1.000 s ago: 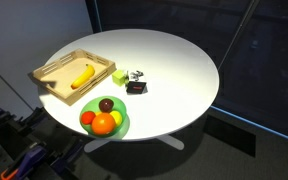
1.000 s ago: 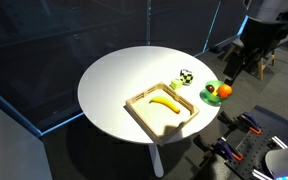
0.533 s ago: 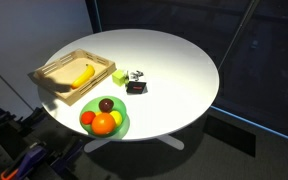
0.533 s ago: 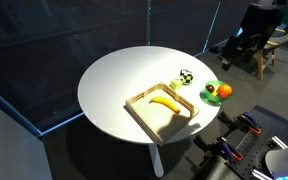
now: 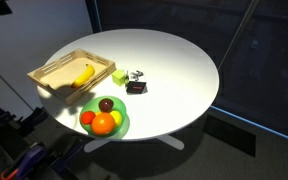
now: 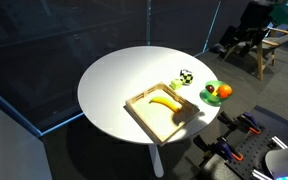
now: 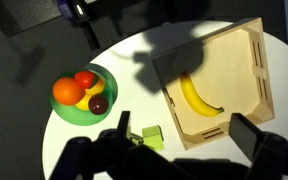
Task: Put the strawberry and square plush toy in the box
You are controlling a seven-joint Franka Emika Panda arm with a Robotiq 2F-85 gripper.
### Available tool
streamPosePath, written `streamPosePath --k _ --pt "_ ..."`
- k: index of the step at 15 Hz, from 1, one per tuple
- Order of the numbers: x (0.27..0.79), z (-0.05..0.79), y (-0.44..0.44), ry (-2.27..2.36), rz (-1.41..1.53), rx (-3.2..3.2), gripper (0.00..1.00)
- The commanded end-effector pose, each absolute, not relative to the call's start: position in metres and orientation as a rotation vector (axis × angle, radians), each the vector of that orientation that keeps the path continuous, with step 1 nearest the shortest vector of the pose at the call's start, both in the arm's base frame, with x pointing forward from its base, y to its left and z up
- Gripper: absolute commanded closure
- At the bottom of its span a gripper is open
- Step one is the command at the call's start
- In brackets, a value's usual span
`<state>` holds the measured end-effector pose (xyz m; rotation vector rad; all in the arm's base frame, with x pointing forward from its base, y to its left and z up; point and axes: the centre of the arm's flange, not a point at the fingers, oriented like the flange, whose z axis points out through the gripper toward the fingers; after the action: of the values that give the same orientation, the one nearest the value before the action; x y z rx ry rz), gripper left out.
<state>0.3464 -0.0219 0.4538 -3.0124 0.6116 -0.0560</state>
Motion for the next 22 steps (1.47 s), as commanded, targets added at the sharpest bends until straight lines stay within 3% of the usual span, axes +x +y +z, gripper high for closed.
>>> streamPosePath --k 1,22 --pt "0.365 0.444 -0.051 0.678 -0.037 -2.96 0.0" --pt "0.422 0.347 -0.135 1.0 0.072 -2.983 0.0"
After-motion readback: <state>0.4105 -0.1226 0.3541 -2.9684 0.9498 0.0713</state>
